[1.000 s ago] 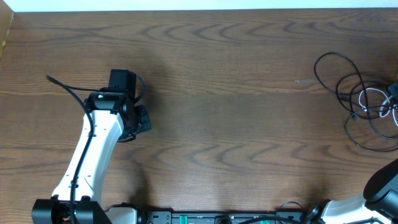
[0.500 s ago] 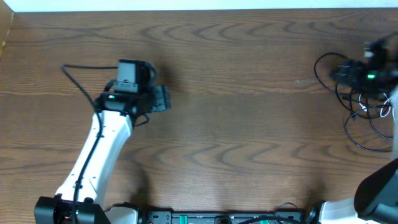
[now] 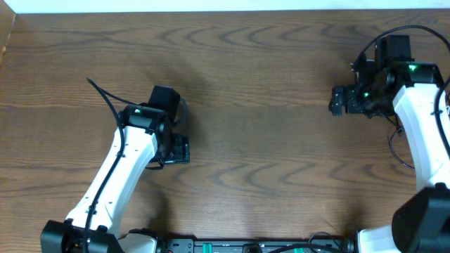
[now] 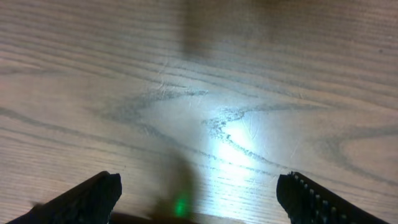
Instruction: Untangle cables
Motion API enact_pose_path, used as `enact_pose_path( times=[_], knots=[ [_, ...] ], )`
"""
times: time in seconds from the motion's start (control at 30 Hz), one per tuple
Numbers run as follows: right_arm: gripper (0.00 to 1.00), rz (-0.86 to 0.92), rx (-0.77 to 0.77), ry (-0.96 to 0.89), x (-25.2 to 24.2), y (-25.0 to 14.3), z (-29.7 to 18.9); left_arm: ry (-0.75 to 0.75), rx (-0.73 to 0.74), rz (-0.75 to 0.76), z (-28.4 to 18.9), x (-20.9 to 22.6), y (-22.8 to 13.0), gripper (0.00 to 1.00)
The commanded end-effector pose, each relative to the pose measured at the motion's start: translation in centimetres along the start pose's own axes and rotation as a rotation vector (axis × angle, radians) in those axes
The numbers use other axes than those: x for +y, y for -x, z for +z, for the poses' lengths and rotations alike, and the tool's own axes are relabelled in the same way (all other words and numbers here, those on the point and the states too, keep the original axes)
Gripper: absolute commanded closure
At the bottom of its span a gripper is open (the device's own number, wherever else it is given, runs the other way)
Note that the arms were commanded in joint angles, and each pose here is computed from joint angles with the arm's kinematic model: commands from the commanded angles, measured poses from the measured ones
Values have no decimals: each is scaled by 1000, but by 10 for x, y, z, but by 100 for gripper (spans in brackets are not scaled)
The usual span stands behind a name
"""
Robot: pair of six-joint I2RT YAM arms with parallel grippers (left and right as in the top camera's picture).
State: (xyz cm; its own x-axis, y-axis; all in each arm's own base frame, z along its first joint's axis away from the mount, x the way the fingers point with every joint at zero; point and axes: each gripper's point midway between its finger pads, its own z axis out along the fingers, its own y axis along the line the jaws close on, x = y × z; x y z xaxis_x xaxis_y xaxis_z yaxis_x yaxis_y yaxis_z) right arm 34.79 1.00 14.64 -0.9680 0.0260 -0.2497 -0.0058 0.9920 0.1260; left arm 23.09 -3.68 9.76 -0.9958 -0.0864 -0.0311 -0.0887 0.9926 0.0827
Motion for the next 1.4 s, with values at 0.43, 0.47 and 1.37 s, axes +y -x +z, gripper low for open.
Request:
enact_pose_path(
  times=[0.43,0.47,1.37],
  knots=[
    [1,-18,-589,18,14,-65,-88,-225,-695,56,-142,1,-13,13],
    [1,-20,-604,18,15,-67,-91,-232,-715,54,-147,3,-15,13],
    [1,-12,-547,17,14,-91,-87,-118,-666,-99,-103,28,-24,12]
  ],
)
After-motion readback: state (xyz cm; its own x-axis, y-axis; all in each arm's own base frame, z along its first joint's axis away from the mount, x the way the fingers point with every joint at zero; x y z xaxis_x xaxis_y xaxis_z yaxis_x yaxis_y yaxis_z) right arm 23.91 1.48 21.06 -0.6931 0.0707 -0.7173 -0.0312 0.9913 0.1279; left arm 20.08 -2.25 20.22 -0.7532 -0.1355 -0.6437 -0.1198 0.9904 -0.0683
